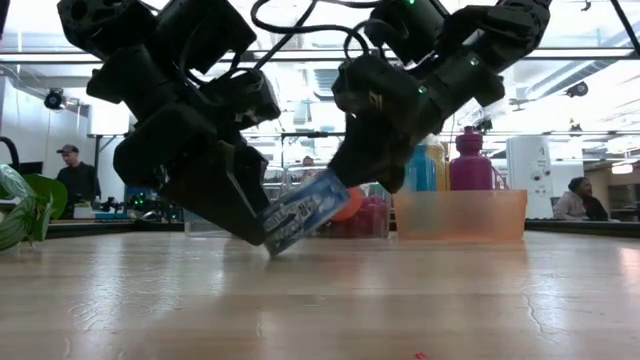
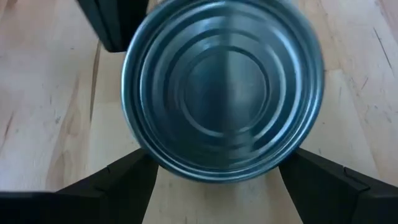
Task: Pick & Place Food Item
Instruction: Put the blue tuna can into the left transparent bin
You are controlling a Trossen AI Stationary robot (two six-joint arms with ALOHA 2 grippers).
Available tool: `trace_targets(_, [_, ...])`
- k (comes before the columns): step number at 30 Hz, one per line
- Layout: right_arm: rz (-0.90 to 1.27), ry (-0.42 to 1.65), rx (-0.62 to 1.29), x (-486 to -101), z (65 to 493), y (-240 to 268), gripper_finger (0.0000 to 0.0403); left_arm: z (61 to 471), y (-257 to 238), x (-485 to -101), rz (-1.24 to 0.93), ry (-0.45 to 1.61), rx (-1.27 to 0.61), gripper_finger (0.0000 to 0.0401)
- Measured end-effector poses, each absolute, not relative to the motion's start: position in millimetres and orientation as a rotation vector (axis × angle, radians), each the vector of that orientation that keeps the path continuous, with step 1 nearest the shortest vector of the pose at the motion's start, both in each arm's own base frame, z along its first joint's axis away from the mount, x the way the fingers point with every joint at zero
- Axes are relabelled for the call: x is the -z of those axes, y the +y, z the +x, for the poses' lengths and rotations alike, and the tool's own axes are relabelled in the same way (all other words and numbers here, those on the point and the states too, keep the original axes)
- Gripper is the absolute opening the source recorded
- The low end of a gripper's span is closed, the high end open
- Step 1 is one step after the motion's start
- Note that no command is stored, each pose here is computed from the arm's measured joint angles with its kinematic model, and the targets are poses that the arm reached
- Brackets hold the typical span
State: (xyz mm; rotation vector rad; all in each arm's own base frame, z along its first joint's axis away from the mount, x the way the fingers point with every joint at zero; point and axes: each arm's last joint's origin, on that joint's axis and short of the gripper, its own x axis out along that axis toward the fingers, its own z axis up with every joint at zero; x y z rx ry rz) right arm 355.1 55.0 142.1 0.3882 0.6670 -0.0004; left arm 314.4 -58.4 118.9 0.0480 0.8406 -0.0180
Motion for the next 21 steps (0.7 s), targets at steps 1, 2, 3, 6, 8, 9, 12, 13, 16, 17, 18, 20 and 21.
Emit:
trace_targets(1, [0.386, 0.661, -0.011, -143.9, 356.4, 55.4, 0.0008, 314.4, -58.4, -118.8, 0.049, 0.841, 0.018, 0.0322])
trace_targets(2, [0.388, 0.653, -0.024, -145.8, 357.8, 55.9, 0.0008, 314.4, -58.4, -118.6, 0.051, 0.842, 0.019, 0.0322])
trace_targets(3, [0.385, 0.643, -0.032, -147.7, 359.1, 56.2, 0.0008, 314.5, -58.4, -118.4, 0.052, 0.841, 0.019, 0.0322])
trace_targets(6, [0.386, 0.619, -0.049, -153.8, 362.2, 57.2, 0.0008, 314.6, -57.7, -118.5, 0.055, 0.84, 0.008, 0.0322])
trace_targets(8, [0.394, 0.615, -0.116, -157.8, 364.6, 60.6, 0.0008, 317.6, -55.2, -121.3, 0.062, 0.805, -0.049, 0.0321])
trace_targets(9, [0.386, 0.621, -0.141, -158.1, 364.7, 63.2, 0.0008, 320.2, -53.4, -125.1, 0.056, 0.782, -0.06, 0.0321])
trace_targets(12, [0.364, 0.634, -0.192, -160.2, 366.7, 68.5, 0.0008, 320.6, -51.1, -125.2, 0.063, 0.769, -0.103, 0.0321])
trace_targets(13, [0.351, 0.636, -0.19, -159.8, 366.4, 68.9, 0.0008, 320.6, -50.7, -124.8, 0.06, 0.77, -0.098, 0.0321])
trace_targets(16, [0.327, 0.63, -0.16, -160.6, 367.9, 66.3, 0.0008, 322.4, -49.7, -126.5, 0.045, 0.749, -0.084, 0.0321])
trace_targets(17, [0.326, 0.631, -0.158, -160.6, 368.0, 66.1, 0.0008, 322.4, -48.8, -126.4, 0.045, 0.75, -0.086, 0.0321])
trace_targets(18, [0.327, 0.63, -0.158, -161.0, 368.0, 66.3, 0.0008, 322.1, -48.5, -126.0, 0.046, 0.755, -0.087, 0.0321])
trace_targets(20, [0.328, 0.636, -0.16, -159.7, 366.9, 67.3, 0.0008, 321.5, -48.8, -125.3, 0.047, 0.762, -0.082, 0.0321])
trace_targets(21, [0.329, 0.643, -0.158, -158.7, 366.3, 67.2, 0.0008, 321.5, -49.6, -125.3, 0.047, 0.763, -0.073, 0.0321])
